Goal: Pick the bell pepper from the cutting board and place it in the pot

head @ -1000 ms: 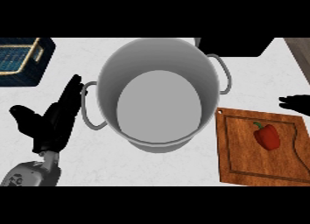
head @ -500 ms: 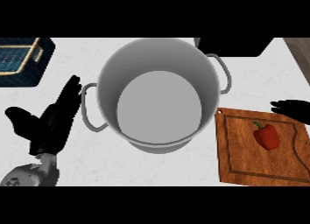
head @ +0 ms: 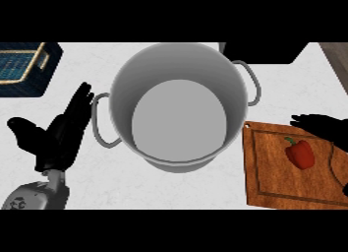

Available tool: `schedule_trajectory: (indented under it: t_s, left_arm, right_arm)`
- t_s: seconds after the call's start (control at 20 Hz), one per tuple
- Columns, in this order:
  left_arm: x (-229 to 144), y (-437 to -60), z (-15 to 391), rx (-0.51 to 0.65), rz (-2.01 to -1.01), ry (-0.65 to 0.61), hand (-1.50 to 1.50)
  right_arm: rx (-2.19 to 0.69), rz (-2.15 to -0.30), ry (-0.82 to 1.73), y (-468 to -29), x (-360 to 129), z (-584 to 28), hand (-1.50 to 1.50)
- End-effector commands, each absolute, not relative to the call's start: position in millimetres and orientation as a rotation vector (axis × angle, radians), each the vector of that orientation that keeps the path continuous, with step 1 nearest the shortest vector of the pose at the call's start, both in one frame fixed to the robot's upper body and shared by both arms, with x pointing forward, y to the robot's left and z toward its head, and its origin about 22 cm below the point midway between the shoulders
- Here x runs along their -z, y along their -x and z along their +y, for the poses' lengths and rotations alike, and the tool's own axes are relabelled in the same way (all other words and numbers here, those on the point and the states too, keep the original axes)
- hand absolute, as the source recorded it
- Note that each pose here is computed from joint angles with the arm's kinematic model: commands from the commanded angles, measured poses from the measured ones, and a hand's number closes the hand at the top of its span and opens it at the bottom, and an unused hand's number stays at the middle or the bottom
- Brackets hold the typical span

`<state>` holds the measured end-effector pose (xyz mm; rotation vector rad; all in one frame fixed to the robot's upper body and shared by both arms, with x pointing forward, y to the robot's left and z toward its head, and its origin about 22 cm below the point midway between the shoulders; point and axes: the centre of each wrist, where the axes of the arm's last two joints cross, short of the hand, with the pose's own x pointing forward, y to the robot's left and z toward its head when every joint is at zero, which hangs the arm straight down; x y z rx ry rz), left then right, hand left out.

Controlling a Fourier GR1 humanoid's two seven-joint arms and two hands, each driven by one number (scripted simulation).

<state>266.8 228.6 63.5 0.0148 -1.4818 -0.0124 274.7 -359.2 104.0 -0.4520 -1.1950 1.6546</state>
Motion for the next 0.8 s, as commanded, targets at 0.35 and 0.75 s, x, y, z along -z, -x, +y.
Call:
schedule_trajectory:
  t_s: [0.35,0.75]
  left_arm:
    - [-72,-244,236,0.021,-1.473,-0.016,0.00]
    - [-72,-270,223,0.028,-1.473,-0.013,0.00]
  right_arm:
    - [-1.753,-1.116,0.507,-281,-64,-353,-1.50]
    - [-1.797,-0.992,0.568,-301,-41,-334,-1.50]
